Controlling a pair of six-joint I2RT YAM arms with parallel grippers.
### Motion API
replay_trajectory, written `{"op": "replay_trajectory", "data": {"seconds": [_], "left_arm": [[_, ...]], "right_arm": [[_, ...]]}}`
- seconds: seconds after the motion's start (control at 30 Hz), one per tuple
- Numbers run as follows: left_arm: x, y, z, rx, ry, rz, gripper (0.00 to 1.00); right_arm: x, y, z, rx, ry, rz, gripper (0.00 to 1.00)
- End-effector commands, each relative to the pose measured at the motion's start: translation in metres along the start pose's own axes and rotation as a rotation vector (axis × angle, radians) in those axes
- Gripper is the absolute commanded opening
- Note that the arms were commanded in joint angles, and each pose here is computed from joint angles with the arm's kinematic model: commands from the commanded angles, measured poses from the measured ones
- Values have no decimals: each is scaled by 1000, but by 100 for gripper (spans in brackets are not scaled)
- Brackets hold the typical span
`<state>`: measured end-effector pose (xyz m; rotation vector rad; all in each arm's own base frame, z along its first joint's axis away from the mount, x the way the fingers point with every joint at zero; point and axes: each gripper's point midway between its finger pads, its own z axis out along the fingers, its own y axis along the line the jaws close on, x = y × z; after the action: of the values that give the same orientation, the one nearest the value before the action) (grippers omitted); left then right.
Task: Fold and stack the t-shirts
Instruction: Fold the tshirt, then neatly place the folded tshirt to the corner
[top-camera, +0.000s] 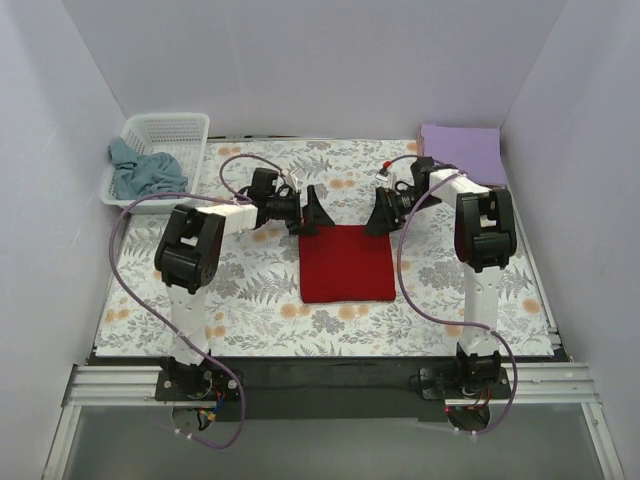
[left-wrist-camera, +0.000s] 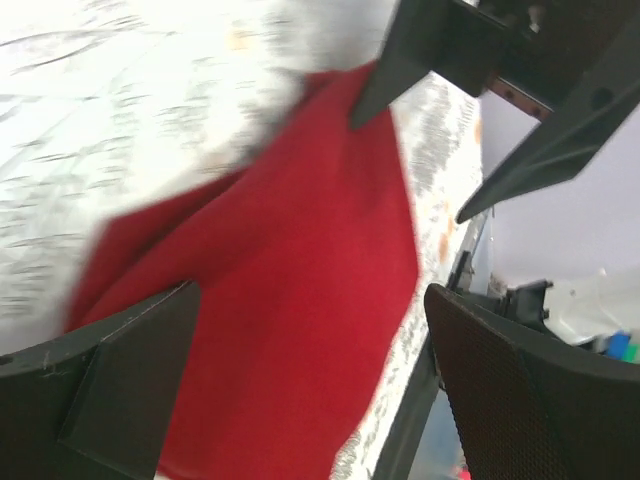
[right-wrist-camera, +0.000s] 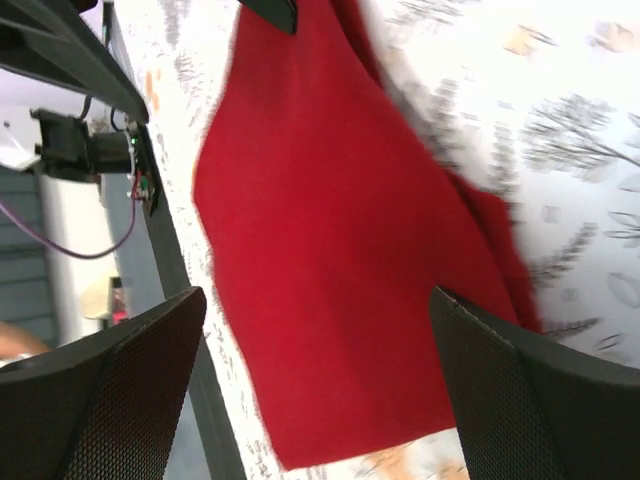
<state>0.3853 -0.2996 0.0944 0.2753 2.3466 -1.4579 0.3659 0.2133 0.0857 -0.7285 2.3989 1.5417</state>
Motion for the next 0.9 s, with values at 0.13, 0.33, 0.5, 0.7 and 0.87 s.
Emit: {"op": "replay_trajectory", "data": {"seconds": [0.13,0.33,0.5,0.7,0.87], "left_arm": [[-34,74,-2,-81,-72,-142,95],[-52,67,-35,-156,-104,-10,96],[-87,-21,-82,-180,-236,398,96],[-72,-78,-90,-318,-254,895,96],[-3,-94,-58,-265,-55,1266,96]], "right_arm": [[-5,-78,11,117,-30,119,98],[-43,-38,-17,138,-102,-6,98],[-101,29,-81,364,-236,-278,98],[-110,77,-134,602,-353,-498,98],[-97,71,-161,795,-398,-465,98]]}}
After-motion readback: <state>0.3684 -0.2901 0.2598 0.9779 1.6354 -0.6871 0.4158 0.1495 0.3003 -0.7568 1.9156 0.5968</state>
